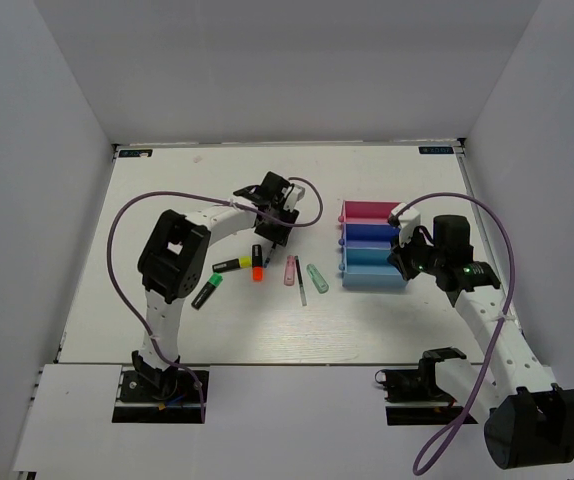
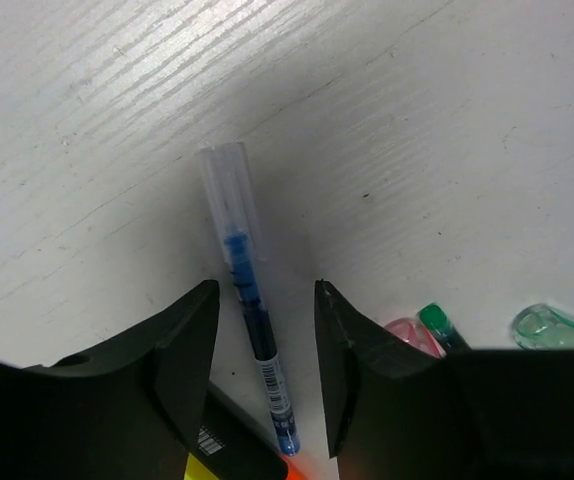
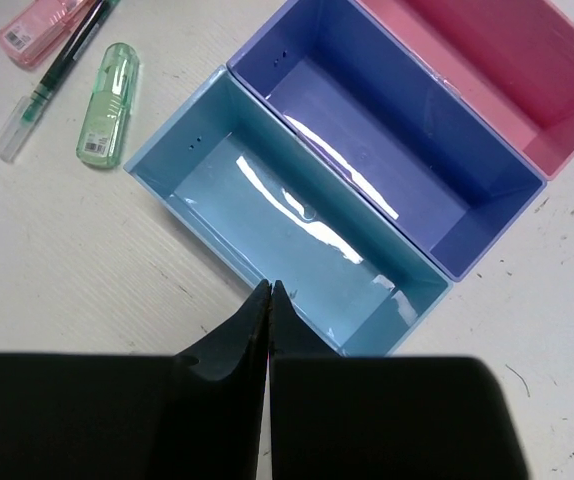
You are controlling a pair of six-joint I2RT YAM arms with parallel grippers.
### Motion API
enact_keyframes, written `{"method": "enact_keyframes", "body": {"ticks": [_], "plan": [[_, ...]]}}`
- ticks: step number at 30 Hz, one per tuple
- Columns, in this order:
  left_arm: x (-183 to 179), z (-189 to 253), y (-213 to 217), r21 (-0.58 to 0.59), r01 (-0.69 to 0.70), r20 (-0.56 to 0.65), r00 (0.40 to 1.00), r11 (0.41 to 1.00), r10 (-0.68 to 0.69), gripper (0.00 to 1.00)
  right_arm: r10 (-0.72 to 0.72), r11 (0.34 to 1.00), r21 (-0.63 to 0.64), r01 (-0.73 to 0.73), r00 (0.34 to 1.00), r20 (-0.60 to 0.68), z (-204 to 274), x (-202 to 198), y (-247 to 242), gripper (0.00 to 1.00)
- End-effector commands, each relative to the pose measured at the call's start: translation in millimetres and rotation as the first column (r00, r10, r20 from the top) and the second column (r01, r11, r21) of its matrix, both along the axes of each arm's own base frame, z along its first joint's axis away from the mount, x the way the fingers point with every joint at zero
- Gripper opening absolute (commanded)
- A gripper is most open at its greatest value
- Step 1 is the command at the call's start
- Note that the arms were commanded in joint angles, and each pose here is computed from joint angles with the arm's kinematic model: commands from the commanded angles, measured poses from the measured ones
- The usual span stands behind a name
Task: Sort the stationery into containers
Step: Pick up the pen from the center of the board.
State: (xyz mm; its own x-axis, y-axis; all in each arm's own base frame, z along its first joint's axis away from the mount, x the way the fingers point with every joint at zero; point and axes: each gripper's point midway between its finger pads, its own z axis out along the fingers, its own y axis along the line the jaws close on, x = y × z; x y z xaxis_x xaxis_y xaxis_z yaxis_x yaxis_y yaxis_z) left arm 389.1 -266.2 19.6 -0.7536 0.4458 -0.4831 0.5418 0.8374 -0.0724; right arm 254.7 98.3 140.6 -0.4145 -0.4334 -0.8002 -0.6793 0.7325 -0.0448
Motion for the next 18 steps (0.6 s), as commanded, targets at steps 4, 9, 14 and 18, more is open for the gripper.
{"method": "enact_keyframes", "body": {"ticks": [4,9,14,18], "plan": [[-19,-18,17,0.085,-0.011,-0.035,0.999,0.996,0.014,0.41,-0.019,1.000,0.002,0.019,0.999,0.045,9,8,-2,0.00],[-26,-33,32,0.194,0.002,-0.057,0.998,0.981,0.010,0.11,-0.021,1.000,0.007,0.021,0.998,0.052,11,8,-2,0.00],[-15,-22,29,0.242,0.027,-0.008,1.000,0.970,-0.026,0.00,-0.020,1.000,0.011,0.019,0.998,0.059,12,8,-1,0.00],[1,12,13,0.195,0.042,0.063,0.996,0.980,-0.056,0.00,-0.023,1.000,0.017,0.022,0.998,0.066,14,8,-1,0.00]]}}
